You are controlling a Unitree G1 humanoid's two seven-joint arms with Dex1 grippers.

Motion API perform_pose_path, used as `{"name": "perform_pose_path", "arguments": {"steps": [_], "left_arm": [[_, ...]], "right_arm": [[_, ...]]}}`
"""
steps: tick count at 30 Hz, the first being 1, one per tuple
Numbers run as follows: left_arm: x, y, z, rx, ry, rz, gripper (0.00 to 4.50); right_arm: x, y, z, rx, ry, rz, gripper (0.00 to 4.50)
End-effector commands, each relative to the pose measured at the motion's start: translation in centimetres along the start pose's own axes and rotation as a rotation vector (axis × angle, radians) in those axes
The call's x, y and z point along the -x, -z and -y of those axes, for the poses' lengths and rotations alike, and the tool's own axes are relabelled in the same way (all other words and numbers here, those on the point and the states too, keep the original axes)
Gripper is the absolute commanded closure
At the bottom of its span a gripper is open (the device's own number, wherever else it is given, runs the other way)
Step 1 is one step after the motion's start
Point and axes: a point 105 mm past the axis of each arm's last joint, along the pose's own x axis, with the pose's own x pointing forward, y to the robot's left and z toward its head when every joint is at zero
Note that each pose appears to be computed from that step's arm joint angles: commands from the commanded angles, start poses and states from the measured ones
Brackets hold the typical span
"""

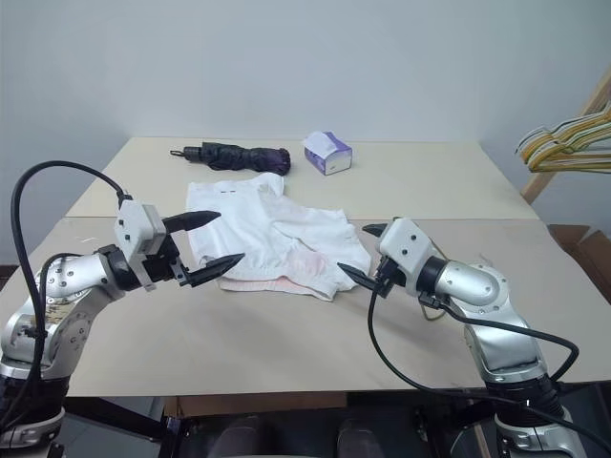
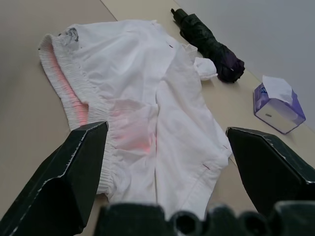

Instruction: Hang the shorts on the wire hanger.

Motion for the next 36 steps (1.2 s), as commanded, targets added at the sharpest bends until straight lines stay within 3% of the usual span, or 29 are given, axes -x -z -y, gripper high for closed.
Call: {"name": "perform_pose_path", "arguments": {"steps": [1,13,25,27,33,36], "left_arm": [[0.3,-1.4,-0.5,-0.051,-0.034,0.044,0.0],[1.2,-1.0,-0.1,-0.05,-0.005,0.005,0.0],[2.5,-0.4,0.0,-0.05,0.001,-0.012,0.0],[2.5,-0.4,-0.1,-0.051,-0.003,-0.011,0.0],[2.4,-0.5,0.1,-0.052,-0.007,-0.008,0.0],[2.4,-0.5,0.2,-0.052,-0.009,-0.006,0.0]], "right_arm": [[0.0,-1.1,0.2,0.042,0.003,0.034,0.03],[-1.0,-0.9,-1.4,0.079,-0.058,0.011,0.03],[-7.3,-0.1,-6.9,0.252,-0.273,-0.133,0.03],[-8.7,0.0,-7.6,0.235,-0.275,-0.173,0.03],[-12.0,3.2,-7.3,0.445,-0.206,-0.419,0.03],[-12.1,3.8,-6.4,0.526,-0.2,-0.455,0.65]]}}
